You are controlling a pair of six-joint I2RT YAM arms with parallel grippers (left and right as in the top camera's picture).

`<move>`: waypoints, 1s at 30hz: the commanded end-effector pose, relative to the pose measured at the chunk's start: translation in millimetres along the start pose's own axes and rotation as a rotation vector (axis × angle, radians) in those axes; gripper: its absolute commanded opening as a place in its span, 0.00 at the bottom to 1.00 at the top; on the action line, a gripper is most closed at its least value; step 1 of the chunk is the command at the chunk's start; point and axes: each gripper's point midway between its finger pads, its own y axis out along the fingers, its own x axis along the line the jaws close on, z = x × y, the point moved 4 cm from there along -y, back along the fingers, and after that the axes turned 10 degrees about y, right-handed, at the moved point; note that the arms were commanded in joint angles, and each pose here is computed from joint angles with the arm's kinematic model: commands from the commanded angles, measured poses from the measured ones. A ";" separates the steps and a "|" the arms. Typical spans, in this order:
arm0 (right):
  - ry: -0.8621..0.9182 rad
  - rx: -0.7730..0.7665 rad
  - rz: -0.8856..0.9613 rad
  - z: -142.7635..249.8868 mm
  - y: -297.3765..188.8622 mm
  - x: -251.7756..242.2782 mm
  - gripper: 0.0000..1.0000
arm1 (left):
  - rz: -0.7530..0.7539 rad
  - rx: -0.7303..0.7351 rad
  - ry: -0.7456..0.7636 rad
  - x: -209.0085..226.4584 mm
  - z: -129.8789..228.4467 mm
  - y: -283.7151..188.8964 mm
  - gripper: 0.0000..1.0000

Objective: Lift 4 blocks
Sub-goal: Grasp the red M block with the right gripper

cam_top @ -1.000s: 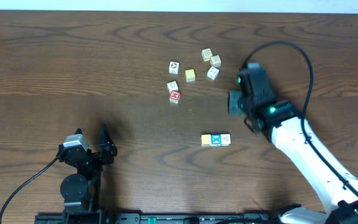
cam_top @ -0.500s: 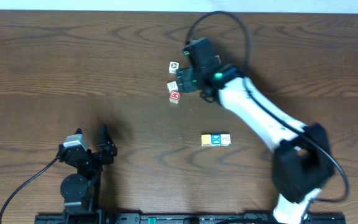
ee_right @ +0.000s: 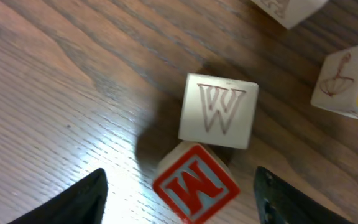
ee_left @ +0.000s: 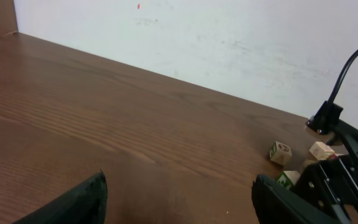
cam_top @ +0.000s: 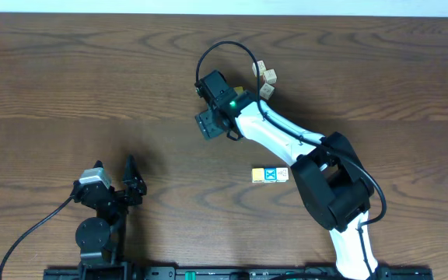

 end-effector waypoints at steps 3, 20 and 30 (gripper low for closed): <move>-0.117 -0.022 0.033 -10.1 -2.2 -9.4 0.61 | -0.034 0.052 0.008 5.2 13.8 0.6 0.75; -0.402 0.007 -0.014 -4.0 3.6 -4.0 0.41 | -0.034 0.052 0.008 5.2 13.8 0.6 0.75; -0.320 0.026 -0.005 -0.1 3.8 -5.9 0.30 | -0.034 0.052 0.008 5.2 13.8 0.6 0.75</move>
